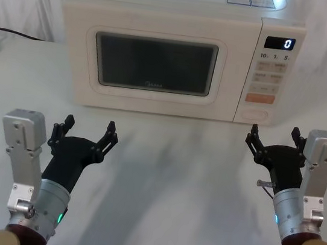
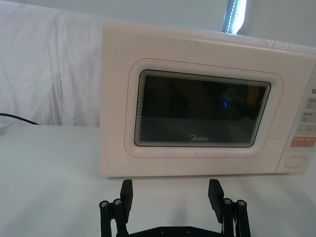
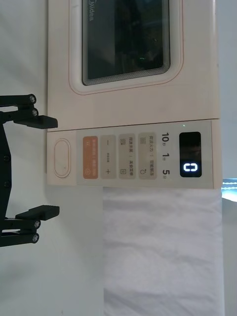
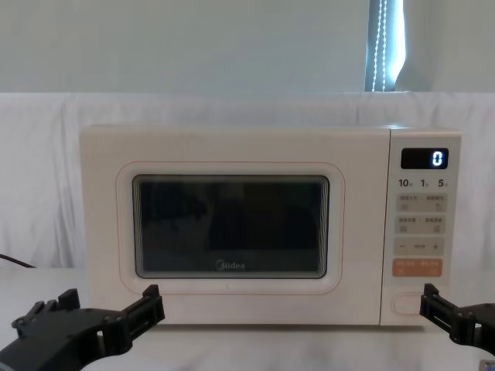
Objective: Press the button to open the microwave door with one hand; close the microwave door with the other hand.
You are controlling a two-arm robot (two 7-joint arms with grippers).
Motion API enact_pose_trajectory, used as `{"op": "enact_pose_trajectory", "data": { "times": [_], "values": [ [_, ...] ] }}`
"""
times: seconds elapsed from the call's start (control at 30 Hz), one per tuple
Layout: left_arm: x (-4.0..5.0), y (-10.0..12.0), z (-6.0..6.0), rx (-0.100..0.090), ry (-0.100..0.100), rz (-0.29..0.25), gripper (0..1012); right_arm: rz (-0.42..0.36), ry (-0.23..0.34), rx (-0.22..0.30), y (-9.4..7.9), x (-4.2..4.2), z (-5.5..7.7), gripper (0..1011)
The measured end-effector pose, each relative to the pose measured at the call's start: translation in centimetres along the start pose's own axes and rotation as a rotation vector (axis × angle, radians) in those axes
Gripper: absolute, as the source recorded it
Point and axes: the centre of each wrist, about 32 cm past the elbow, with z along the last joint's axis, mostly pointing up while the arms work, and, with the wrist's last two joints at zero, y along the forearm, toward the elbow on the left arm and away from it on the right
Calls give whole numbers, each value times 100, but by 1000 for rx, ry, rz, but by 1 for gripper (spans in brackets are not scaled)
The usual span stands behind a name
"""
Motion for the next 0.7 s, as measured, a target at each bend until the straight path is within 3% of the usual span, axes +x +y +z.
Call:
{"op": "enact_pose_trajectory", "data": {
  "times": [0.7],
  "values": [
    [0, 0, 0, 0, 0, 0, 1001, 0, 0, 0, 0, 0, 0, 1001]
  ]
}}
